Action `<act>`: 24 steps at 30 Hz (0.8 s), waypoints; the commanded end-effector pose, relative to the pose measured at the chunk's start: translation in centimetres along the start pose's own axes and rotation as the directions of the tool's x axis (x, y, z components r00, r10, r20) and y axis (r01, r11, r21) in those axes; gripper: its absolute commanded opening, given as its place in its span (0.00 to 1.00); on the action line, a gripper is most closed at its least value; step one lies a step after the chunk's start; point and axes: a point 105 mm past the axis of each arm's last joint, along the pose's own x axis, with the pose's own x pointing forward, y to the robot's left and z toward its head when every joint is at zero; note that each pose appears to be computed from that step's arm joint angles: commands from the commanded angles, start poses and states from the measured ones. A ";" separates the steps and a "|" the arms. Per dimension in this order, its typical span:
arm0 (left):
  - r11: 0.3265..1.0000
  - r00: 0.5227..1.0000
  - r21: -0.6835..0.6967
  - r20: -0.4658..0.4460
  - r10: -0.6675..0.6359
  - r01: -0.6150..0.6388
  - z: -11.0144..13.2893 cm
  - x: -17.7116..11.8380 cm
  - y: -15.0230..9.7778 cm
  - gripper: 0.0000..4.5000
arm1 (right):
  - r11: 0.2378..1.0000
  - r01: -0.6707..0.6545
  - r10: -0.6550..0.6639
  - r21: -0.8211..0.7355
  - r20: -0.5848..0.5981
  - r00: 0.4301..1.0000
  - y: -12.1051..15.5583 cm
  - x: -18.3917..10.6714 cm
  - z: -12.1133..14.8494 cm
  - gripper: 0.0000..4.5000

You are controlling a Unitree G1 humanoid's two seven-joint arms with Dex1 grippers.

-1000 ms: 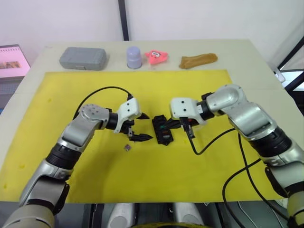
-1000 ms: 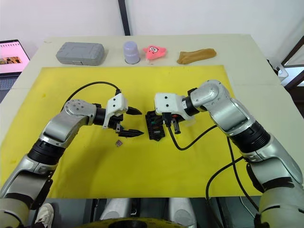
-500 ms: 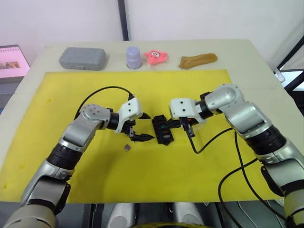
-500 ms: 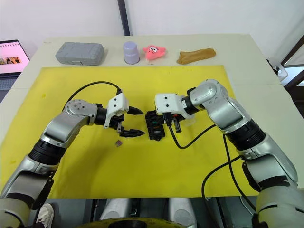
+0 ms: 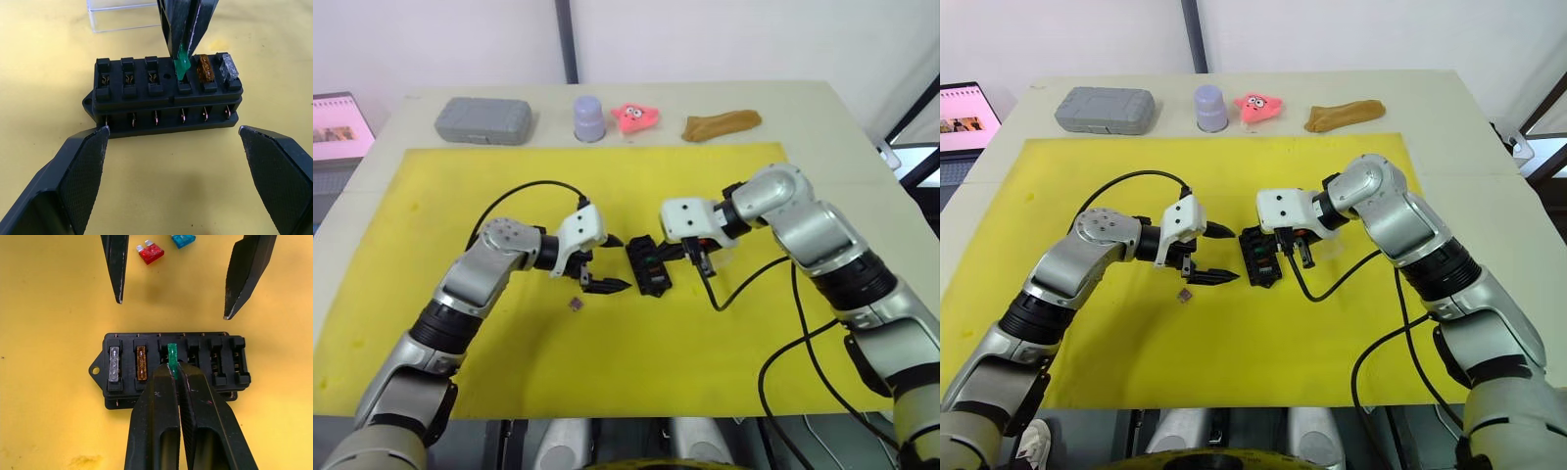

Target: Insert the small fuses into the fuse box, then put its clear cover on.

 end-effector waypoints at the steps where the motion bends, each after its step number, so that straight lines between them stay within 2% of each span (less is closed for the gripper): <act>1: 0.999 1.000 0.039 0.028 0.010 -0.011 1.0 -0.3 0.0 0.99 | 0.999 0.031 -0.031 -0.023 0.035 0.999 -0.7 -1.2 1.9 0.00; 24: 0.999 1.000 0.049 0.030 0.010 -0.012 1.1 -0.2 0.0 0.99 | 0.999 0.003 -0.004 -0.041 -0.022 1.000 -0.3 -0.6 0.7 0.00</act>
